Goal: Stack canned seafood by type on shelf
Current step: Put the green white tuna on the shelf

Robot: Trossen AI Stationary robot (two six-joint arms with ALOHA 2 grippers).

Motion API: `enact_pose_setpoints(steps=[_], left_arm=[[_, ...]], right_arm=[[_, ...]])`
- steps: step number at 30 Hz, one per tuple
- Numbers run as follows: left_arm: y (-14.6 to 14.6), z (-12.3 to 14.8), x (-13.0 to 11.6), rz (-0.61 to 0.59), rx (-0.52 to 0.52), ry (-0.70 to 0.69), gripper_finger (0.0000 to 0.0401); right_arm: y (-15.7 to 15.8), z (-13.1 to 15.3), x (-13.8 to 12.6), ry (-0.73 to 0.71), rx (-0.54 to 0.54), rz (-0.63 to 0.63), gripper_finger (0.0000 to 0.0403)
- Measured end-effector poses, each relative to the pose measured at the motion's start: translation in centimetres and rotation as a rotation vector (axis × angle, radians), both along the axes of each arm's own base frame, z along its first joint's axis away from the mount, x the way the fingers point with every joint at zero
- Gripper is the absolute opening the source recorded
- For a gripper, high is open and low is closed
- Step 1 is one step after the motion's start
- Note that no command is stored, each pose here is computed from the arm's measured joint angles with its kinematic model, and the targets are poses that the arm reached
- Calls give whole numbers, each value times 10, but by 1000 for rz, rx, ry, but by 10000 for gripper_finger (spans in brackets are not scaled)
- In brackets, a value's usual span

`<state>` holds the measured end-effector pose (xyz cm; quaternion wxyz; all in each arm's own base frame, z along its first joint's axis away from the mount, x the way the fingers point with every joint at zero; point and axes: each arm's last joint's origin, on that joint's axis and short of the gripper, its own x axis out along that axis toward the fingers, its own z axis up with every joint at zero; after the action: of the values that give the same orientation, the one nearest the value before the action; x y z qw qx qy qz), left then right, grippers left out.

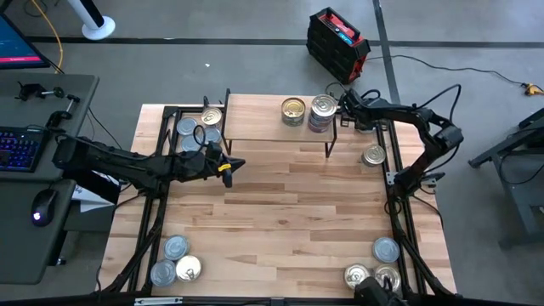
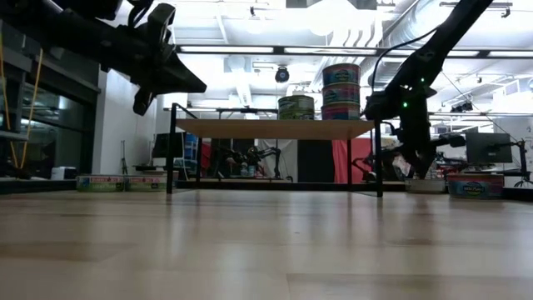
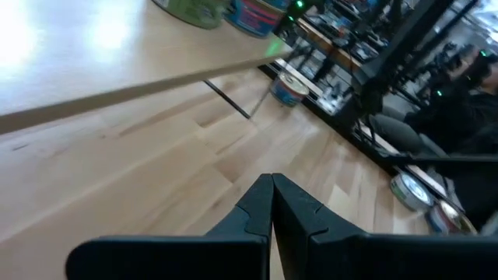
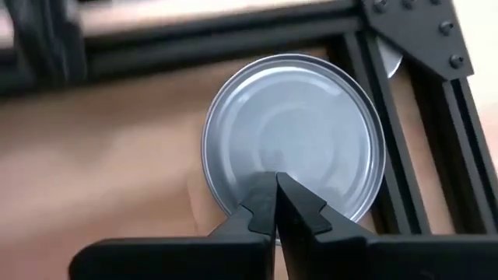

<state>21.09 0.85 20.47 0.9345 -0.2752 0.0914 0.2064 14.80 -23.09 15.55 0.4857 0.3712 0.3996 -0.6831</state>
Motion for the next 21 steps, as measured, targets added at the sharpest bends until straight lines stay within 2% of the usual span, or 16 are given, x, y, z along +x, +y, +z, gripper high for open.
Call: enact_pose_setpoints(steps=[7, 16, 21], left_arm=[[-2, -1, 1, -89, 18, 19, 0], [-5, -1, 1, -190, -4, 25, 0], [-8, -2, 1, -270, -29, 25, 0]], right_arm=[[20, 3, 0, 99, 171, 167, 0], [42, 3, 18, 192, 314, 535, 0], [56, 3, 26, 231, 385, 667, 0]])
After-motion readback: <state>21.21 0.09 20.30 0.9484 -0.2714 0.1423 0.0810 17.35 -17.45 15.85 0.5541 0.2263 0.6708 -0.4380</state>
